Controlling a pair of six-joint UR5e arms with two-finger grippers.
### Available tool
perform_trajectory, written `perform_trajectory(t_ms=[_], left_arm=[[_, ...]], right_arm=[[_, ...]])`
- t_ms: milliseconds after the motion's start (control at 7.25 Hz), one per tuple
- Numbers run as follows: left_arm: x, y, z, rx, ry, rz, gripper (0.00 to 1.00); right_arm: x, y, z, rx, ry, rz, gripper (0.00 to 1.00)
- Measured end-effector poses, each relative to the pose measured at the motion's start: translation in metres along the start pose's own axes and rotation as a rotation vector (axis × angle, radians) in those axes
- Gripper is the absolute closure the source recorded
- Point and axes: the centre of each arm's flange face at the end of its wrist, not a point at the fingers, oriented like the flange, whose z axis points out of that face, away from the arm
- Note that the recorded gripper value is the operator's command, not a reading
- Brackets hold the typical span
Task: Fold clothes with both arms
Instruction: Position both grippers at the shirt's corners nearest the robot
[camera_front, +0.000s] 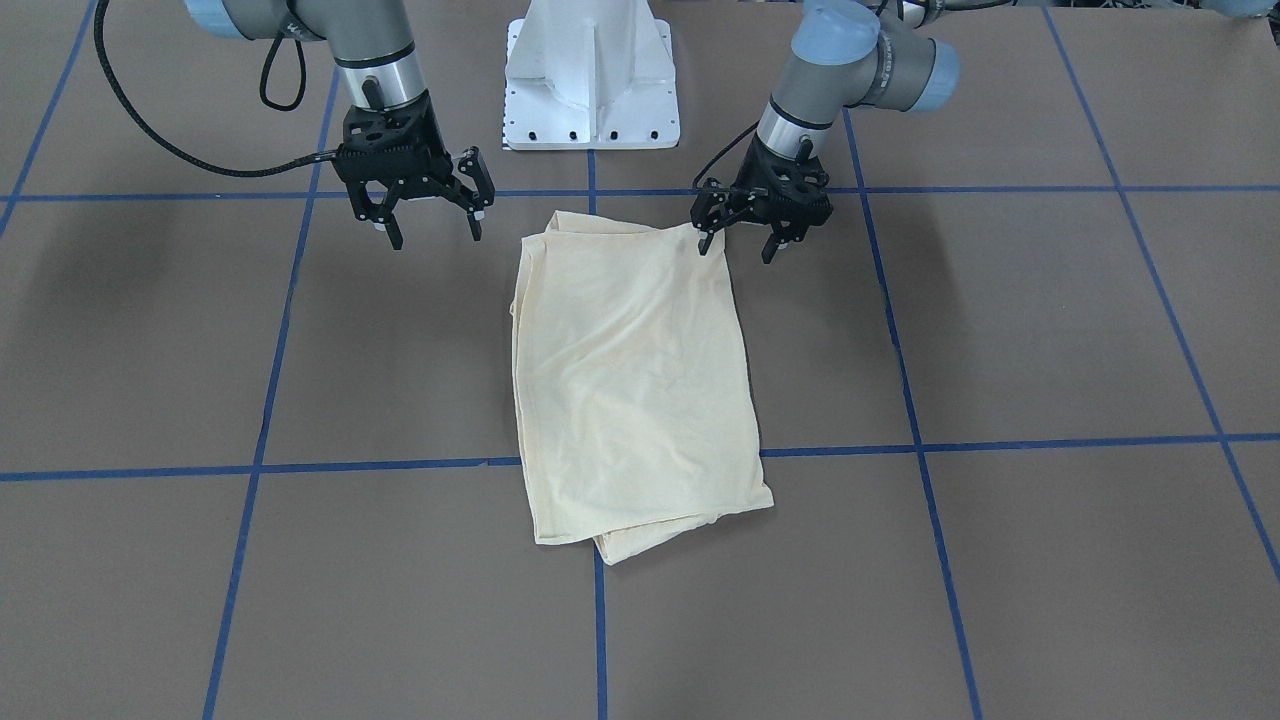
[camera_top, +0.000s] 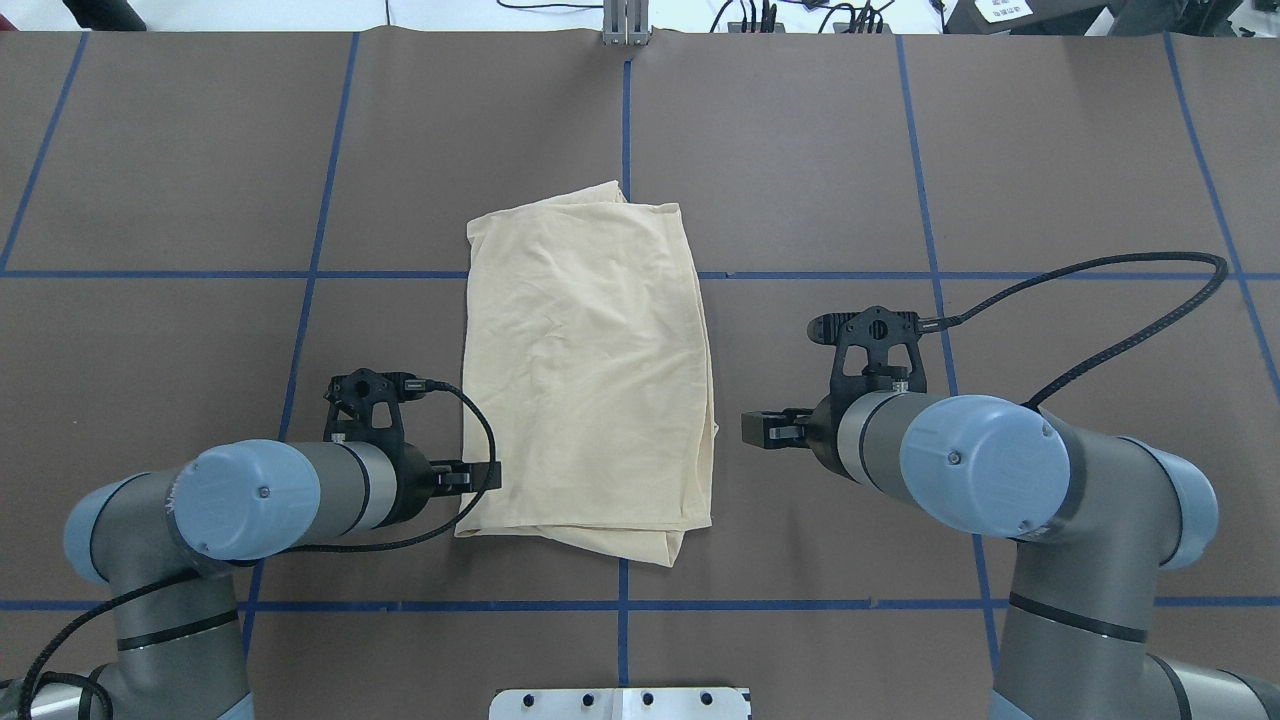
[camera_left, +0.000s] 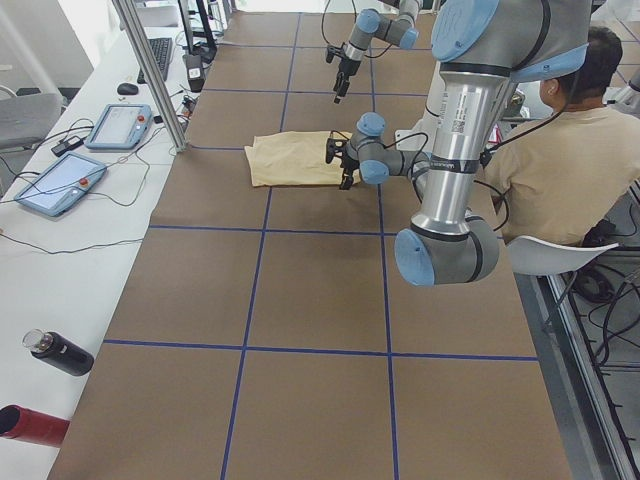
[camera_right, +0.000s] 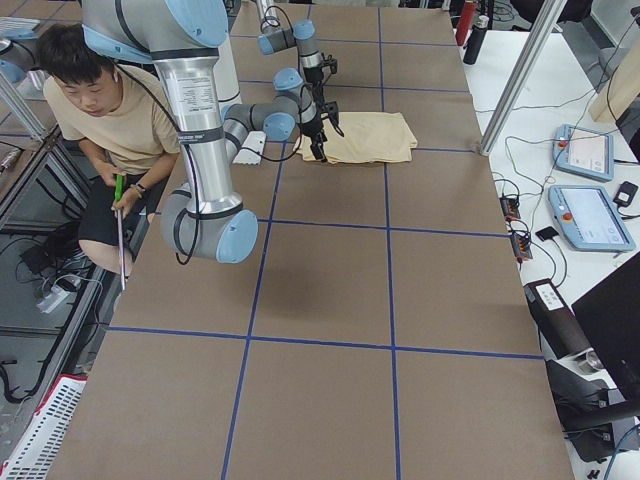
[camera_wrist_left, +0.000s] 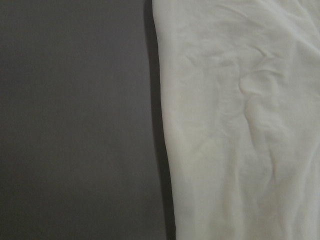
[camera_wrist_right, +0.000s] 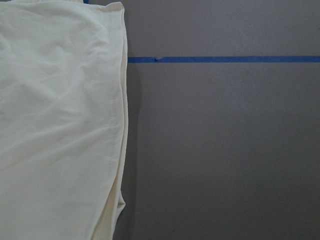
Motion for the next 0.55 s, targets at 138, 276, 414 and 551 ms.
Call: perform_trajectory(t_ms=[138,276,414,551], left_arm=[[0.007,0.011,0.002,-0.018,0.002,-0.002,0.32],[0.012,0.021,0.004,-0.033,0.007,0.001,0.32],[0.015,0.027,0.007,-0.043,0.007,0.002,0.32],[0.015,0.032,0.009,-0.050,0.005,0.000,0.32]], right_arm=[[0.008,0.001,0.002,0.000,-0.007,-0.002,0.00],[0.011,0.001,0.003,0.001,-0.010,-0.003,0.00],[0.012,0.002,0.004,0.001,-0.008,-0.004,0.00],[0.013,0.002,0.006,0.003,-0.003,-0.004,0.00]])
